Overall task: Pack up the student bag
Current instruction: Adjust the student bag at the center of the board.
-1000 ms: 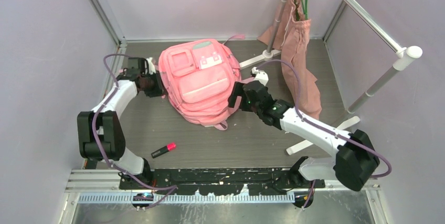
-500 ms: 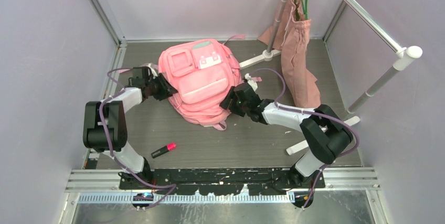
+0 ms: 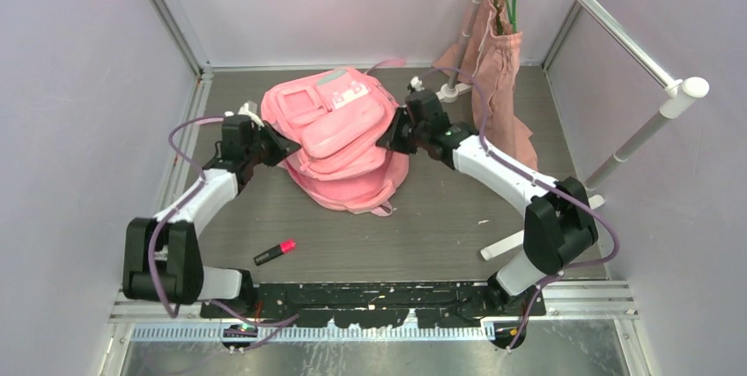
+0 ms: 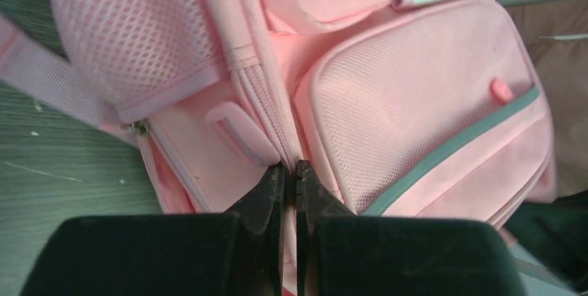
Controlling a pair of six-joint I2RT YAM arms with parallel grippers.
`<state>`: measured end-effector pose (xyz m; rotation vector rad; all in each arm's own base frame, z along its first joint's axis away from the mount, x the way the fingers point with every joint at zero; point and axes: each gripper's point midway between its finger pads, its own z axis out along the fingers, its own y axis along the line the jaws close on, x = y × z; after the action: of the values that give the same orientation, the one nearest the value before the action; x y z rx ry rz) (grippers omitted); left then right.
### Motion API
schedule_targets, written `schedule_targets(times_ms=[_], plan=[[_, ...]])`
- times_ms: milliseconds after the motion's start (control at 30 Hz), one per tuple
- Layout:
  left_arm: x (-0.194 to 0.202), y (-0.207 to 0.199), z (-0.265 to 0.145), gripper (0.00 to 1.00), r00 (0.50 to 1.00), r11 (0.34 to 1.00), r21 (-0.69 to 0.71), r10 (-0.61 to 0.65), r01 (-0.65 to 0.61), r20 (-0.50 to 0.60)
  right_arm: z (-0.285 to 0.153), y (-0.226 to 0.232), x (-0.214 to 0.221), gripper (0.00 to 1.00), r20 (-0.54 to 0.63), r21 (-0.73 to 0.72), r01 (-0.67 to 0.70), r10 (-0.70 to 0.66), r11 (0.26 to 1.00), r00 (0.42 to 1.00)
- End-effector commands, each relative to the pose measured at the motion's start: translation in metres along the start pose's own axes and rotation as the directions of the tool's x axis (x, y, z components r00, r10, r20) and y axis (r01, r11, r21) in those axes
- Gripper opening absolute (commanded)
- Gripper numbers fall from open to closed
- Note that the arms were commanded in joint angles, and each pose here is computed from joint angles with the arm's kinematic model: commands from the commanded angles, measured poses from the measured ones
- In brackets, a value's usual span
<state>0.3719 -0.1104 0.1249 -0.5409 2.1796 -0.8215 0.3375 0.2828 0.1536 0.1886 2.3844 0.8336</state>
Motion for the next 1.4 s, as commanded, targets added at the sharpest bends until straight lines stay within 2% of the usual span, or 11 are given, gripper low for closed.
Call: schedule_targets(times_ms=[0, 300, 367, 400, 533, 633, 733, 900, 1133, 1267, 1367], plan=[[0.016, -0.048, -0.030, 0.00, 0.998, 0.996, 0.071, 0.054, -0.055, 0.012, -0.028, 0.041, -0.045, 0.01, 0.073, -0.078, 0.148, -0.143, 0.986, 0.987], [0.113, -0.053, -0.053, 0.01, 0.994, 0.994, 0.106, 0.021, -0.009, -0.109, 0.000, -0.022, -0.086, 0.02, 0.101, 0.130, 0.162, -0.176, 0.978, 0.979], [0.130, -0.063, -0.046, 0.15, 0.991, 0.990, 0.142, 0.027, -0.008, -0.129, 0.013, -0.027, -0.094, 0.20, 0.076, 0.163, 0.179, -0.193, 0.970, 0.978], [0.136, -0.071, -0.044, 0.30, 0.988, 0.987, 0.159, 0.042, -0.018, -0.150, 0.020, -0.032, -0.095, 0.42, 0.052, 0.188, 0.185, -0.198, 0.965, 0.979], [0.133, -0.081, -0.046, 0.58, 0.966, 0.984, 0.091, 0.166, -0.150, -0.198, 0.003, -0.024, -0.107, 0.80, 0.092, 0.214, 0.183, -0.206, 0.960, 0.974], [0.101, -0.051, -0.062, 0.81, 0.966, 0.960, -0.142, 0.221, -0.240, -0.132, -0.026, -0.020, -0.108, 0.91, 0.164, 0.206, 0.123, -0.158, 0.971, 0.974], [0.073, -0.035, -0.082, 0.90, 0.974, 0.941, -0.250, 0.220, -0.227, -0.056, -0.059, 0.000, -0.095, 0.97, 0.224, 0.171, 0.130, -0.167, 0.977, 0.960], [0.062, -0.002, -0.109, 1.00, 0.998, 0.947, -0.317, 0.056, -0.054, -0.001, -0.080, 0.035, -0.038, 0.97, 0.246, 0.098, 0.182, -0.201, 0.978, 0.948], [0.086, 0.038, -0.110, 1.00, 0.995, 0.921, -0.377, -0.102, 0.097, 0.007, -0.040, 0.102, 0.094, 0.86, 0.145, -0.122, 0.252, -0.233, 0.960, 0.961], [0.083, 0.050, -0.099, 1.00, 0.991, 0.920, -0.370, -0.110, 0.132, 0.079, -0.008, 0.096, 0.123, 0.64, 0.154, 0.020, 0.309, -0.308, 0.951, 0.939], [0.081, 0.057, -0.090, 0.97, 0.989, 0.924, -0.358, -0.102, 0.133, 0.104, 0.015, 0.095, 0.143, 0.59, 0.131, 0.035, 0.301, -0.303, 0.953, 0.944]])
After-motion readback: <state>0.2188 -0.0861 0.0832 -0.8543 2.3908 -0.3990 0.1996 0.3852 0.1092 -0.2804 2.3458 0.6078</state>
